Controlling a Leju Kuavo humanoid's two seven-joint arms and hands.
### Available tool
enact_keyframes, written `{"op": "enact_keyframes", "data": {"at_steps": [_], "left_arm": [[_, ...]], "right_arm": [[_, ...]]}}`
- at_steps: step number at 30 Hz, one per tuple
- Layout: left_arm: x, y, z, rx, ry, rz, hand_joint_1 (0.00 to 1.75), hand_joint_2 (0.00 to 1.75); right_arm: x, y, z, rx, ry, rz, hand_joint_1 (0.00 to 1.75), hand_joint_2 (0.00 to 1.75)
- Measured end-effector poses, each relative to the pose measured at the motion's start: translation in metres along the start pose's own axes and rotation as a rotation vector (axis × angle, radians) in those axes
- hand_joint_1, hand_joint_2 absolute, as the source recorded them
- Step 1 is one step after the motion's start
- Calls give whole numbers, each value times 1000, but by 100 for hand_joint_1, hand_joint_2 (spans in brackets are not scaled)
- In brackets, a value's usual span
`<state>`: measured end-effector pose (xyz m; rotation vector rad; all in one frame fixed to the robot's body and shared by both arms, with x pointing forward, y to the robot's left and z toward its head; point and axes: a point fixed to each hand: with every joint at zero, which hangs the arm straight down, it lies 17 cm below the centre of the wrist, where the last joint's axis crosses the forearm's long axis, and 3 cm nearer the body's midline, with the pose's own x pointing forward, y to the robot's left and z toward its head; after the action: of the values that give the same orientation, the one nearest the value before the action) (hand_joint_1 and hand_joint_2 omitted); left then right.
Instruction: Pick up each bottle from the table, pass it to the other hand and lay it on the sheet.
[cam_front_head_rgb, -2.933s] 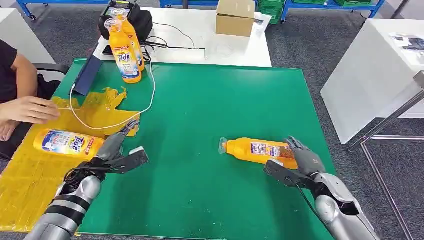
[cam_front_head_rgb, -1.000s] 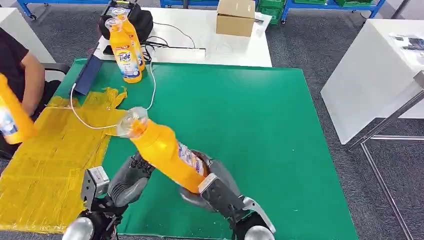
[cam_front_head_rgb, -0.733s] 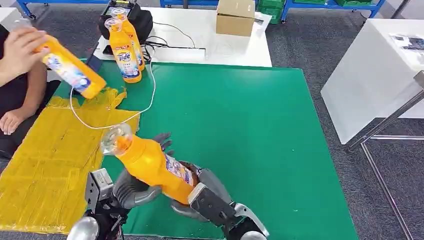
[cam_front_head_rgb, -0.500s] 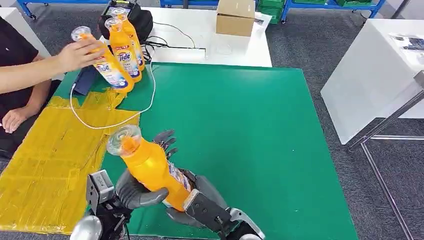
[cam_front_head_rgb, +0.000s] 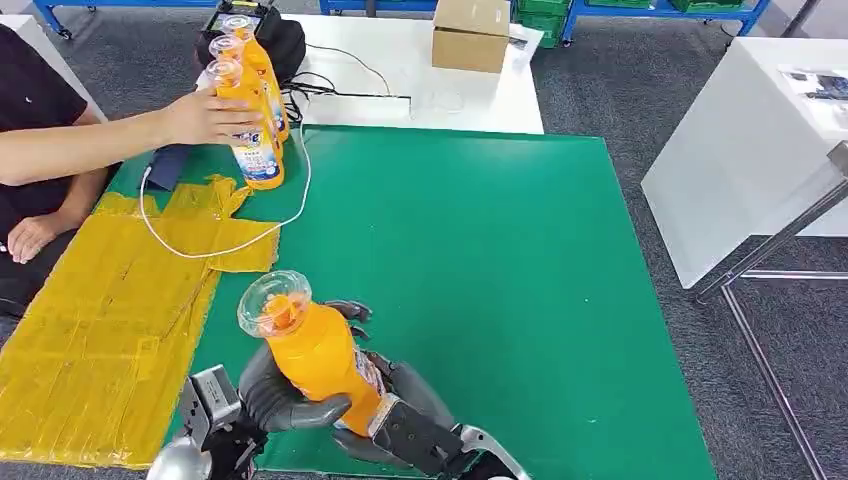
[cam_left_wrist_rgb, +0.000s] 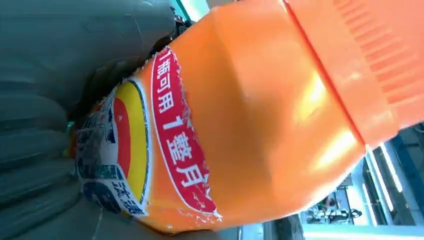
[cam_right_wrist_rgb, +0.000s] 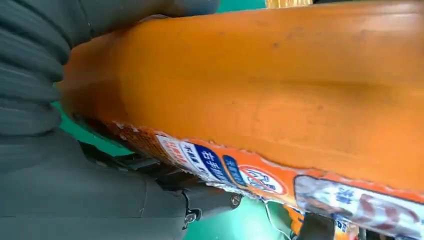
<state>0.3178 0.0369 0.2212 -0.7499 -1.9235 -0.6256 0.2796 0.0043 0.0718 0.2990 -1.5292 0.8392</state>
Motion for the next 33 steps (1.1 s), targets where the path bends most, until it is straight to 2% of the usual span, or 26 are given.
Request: {"op": "enact_keyframes", "data": {"at_steps": [13, 14, 15, 18, 19, 21, 25, 30, 33], "left_arm": [[0, -6, 4, -29, -17, -29, 175, 175], [1, -7, 5, -29, -22, -39, 175, 175], [2, -6, 5, -24, -33, -63, 175, 175], [2, -2, 6, -7, -47, -242, 175, 175], [-2, 4, 7, 15, -35, -368, 175, 175], [-7, 27, 9, 69, -11, -610, 175, 175], [-10, 68, 21, 142, 35, -907, 175, 175], [-22, 141, 52, 191, 196, -1424, 175, 175], [-42, 185, 83, 157, 334, -1605, 175, 175]], "right_arm": [[3, -5, 4, -44, -12, 5, 175, 175], [6, -7, 5, -54, -21, 9, 147, 175], [9, -9, 5, -62, -27, 17, 0, 175], [17, -18, 8, -101, -45, 54, 0, 175], [21, -26, 10, -129, -53, 63, 0, 175], [29, -46, 18, -178, -79, 71, 0, 175], [40, -71, 32, -227, -122, 85, 0, 175], [62, -100, 57, -263, -207, 91, 0, 175], [72, -110, 66, -254, -248, 98, 0, 175]]}}
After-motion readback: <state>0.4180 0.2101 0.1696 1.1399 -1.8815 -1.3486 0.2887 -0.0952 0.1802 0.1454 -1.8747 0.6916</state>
